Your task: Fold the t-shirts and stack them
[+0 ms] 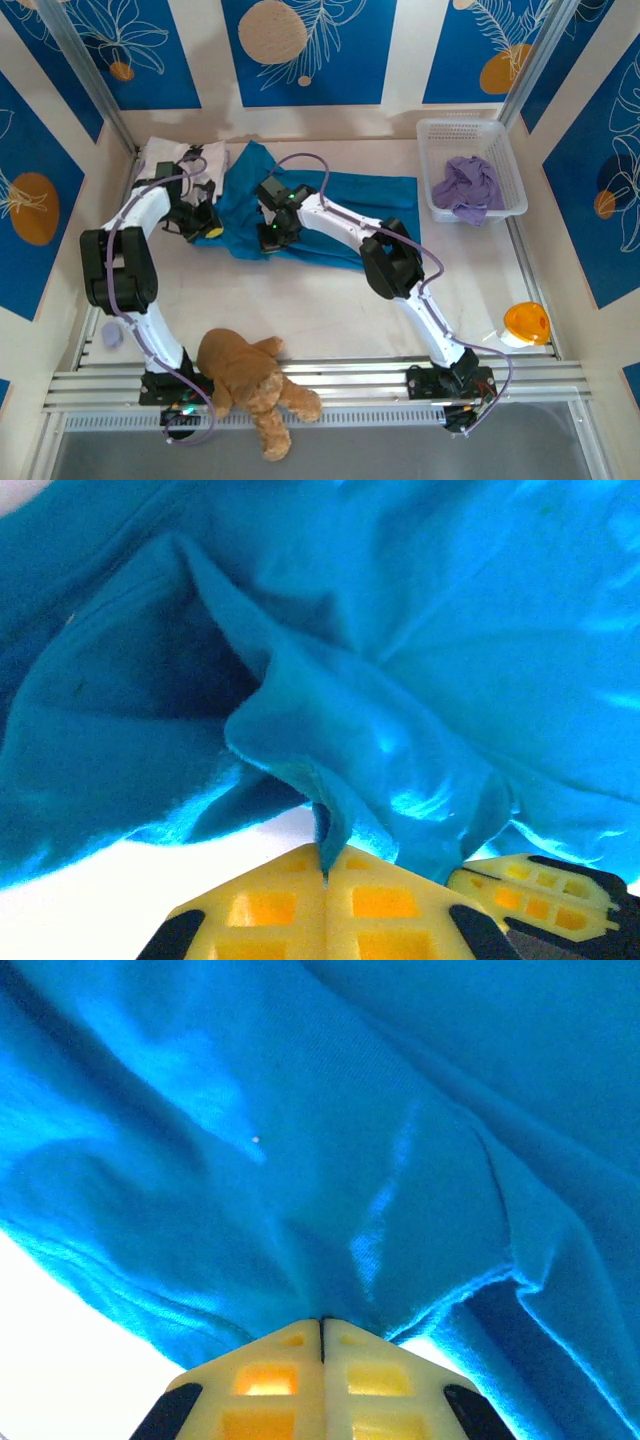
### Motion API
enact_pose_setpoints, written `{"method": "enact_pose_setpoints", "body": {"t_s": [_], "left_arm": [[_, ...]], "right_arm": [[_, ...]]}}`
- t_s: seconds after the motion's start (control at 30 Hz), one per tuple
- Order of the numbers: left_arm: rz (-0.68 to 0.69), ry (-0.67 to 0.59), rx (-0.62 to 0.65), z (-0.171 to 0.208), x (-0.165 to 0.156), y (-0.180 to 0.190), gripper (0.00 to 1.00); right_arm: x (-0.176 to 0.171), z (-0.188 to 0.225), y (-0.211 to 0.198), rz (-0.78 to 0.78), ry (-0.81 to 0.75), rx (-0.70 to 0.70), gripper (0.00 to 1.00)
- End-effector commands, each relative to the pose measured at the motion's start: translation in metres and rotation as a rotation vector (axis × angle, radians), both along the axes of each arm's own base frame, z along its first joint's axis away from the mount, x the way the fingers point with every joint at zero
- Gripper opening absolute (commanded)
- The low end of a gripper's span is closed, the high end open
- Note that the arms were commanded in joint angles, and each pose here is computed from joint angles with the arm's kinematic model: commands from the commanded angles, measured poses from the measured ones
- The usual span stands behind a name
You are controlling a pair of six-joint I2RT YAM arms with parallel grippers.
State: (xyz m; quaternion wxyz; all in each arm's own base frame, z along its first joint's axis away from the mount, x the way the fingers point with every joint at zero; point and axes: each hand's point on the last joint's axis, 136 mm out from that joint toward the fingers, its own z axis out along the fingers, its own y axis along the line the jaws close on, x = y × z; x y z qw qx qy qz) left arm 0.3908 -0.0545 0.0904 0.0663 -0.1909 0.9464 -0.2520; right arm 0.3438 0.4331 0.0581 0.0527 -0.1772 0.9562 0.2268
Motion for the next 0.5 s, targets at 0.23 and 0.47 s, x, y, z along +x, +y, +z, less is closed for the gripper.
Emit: {"method": "enact_pose_setpoints", "body": {"t_s": [0.23,0.47], "left_arm": [[-0.037,0.077,0.004,0.001,-0.003,-0.007,0.0],[-0.037,0.068,-0.018,-0.005,-0.004,-0.012,0.0]], "right_arm": [[-0.004,0.041,0.015,0.047,0.104,0.163,0.0],[-0.003,0.028,0.005,-0.005,0.11,0.119,0.0]]}}
